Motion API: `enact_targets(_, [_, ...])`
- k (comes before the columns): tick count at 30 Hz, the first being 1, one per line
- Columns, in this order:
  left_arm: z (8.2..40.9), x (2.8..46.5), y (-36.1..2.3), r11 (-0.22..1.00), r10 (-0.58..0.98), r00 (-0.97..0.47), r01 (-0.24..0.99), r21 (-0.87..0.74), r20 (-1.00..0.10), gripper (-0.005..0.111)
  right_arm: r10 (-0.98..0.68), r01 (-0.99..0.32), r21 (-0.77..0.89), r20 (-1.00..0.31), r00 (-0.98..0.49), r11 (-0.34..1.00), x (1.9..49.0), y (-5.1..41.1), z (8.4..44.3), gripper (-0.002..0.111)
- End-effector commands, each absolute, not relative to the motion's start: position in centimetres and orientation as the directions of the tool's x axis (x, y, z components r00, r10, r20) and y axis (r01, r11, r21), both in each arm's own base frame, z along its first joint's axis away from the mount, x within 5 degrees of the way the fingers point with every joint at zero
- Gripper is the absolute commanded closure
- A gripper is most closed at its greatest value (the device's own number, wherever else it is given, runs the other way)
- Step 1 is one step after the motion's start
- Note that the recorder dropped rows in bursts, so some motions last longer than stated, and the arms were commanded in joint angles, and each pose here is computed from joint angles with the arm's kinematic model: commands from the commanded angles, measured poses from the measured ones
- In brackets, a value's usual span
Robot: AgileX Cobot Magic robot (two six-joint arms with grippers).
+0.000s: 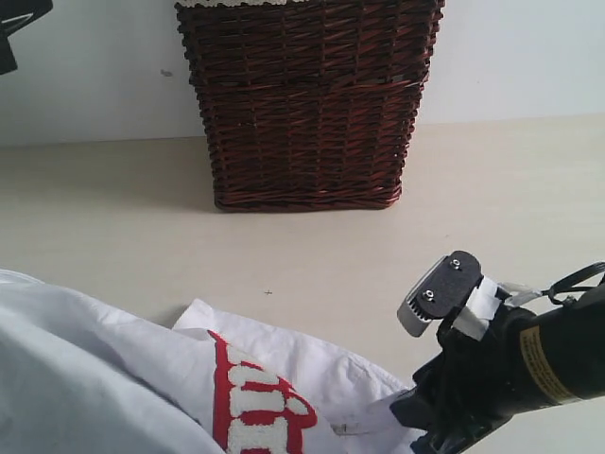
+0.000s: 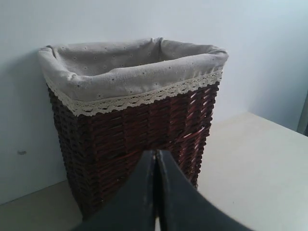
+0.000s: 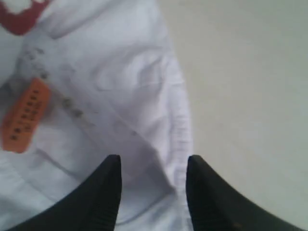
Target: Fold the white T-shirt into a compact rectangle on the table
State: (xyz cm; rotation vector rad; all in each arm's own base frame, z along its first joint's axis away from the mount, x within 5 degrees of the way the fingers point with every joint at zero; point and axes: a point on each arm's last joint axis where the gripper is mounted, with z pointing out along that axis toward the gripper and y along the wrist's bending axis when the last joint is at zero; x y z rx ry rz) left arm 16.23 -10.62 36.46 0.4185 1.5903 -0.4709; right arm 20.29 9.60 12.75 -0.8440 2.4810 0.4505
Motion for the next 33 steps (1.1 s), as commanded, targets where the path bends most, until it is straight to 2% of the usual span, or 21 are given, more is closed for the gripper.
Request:
enact_targets(1, [36.4, 16.2, -10.5, 0.850, -0.022, -0.069, 0.523, -0.055, -0.997, 0.107, -0.451, -0.665, 0.282, -0.550, -0.703, 0.692, 19.9, 10.8, 13.7, 0.064])
enact_targets(5, [36.4, 16.2, -10.5, 0.850, -0.022, -0.069, 0.523, -0.055, -0.997, 0.107, -0.440, -0.674, 0.341, -0.554, -0.707, 0.655, 19.5, 11.3, 14.0, 0.065])
enact_targets(8, [36.4, 16.2, -10.6, 0.848, -0.028, -0.076, 0.525, -0.064, -0.997, 0.107, -0.379, -0.554, 0.274, -0.494, -0.782, 0.786, 20.0, 10.1, 12.8, 0.069])
enact_targets(11, [36.4, 16.2, -10.6, 0.847, -0.029, -0.079, 0.528, -0.066, -0.996, 0.107, -0.369, -0.500, 0.195, -0.467, -0.804, 0.844, 20.4, 9.2, 11.8, 0.069])
enact_targets(18, [36.3, 16.2, -10.6, 0.844, -0.026, -0.083, 0.533, -0.066, -0.996, 0.107, -0.371, -0.487, 0.155, -0.466, -0.803, 0.859, 20.7, 8.9, 11.6, 0.069])
enact_targets(23, [36.3, 16.2, -10.6, 0.844, -0.026, -0.083, 0.533, -0.066, -0.996, 0.107, -0.407, -0.567, 0.289, -0.462, -0.788, 0.771, 19.8, 10.2, 11.8, 0.070])
enact_targets(26, [36.3, 16.2, -10.6, 0.844, -0.026, -0.083, 0.533, -0.066, -0.996, 0.107, -0.420, -0.591, 0.322, -0.466, -0.779, 0.740, 19.5, 10.5, 12.0, 0.084])
enact_targets(29, [36.3, 16.2, -10.6, 0.844, -0.026, -0.083, 0.533, -0.066, -0.996, 0.107, -0.462, -0.635, 0.294, -0.484, -0.744, 0.714, 19.5, 10.5, 12.0, 0.108])
enact_targets(33, [36.3, 16.2, -10.6, 0.844, -0.026, -0.083, 0.533, -0.066, -0.996, 0.107, -0.461, -0.644, 0.283, -0.505, -0.730, 0.710, 19.9, 10.6, 12.4, 0.108])
